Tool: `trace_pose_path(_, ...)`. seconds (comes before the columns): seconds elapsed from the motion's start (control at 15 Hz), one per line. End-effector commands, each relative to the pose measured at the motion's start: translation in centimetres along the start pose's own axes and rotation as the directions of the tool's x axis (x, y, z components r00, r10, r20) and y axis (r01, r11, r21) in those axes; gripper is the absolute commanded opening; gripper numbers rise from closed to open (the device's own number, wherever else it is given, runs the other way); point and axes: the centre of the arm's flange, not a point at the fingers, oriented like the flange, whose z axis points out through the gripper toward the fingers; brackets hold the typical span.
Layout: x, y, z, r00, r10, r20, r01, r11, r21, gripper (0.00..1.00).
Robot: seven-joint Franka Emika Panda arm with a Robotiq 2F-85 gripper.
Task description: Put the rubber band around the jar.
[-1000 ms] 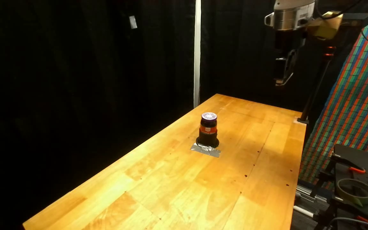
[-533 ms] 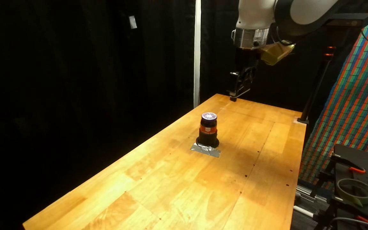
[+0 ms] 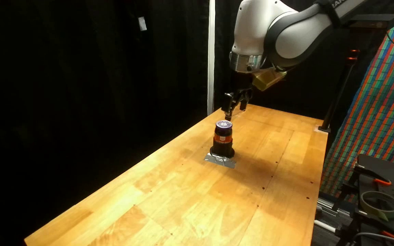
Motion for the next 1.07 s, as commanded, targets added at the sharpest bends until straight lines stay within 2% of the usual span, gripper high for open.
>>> trace_pose_path(0.0,3.8,-0.6,1.9,1.000,0.014,-0.025,-0.014,1.000,0.015,1.00)
trace_pose_path(0.47,7.2,-0.7,5.2,0.998,0.041,-0.047,-0.041,0.999,-0.002,1.00)
trace_pose_path(0.67,7.9,-0.5,6.4,0.997,0.049,-0.056,-0.050,0.999,-0.017,1.00)
trace_pose_path(1.0,8.3,0.5,8.1,0.998,0.065,-0.025,-0.066,0.997,-0.031,1.00)
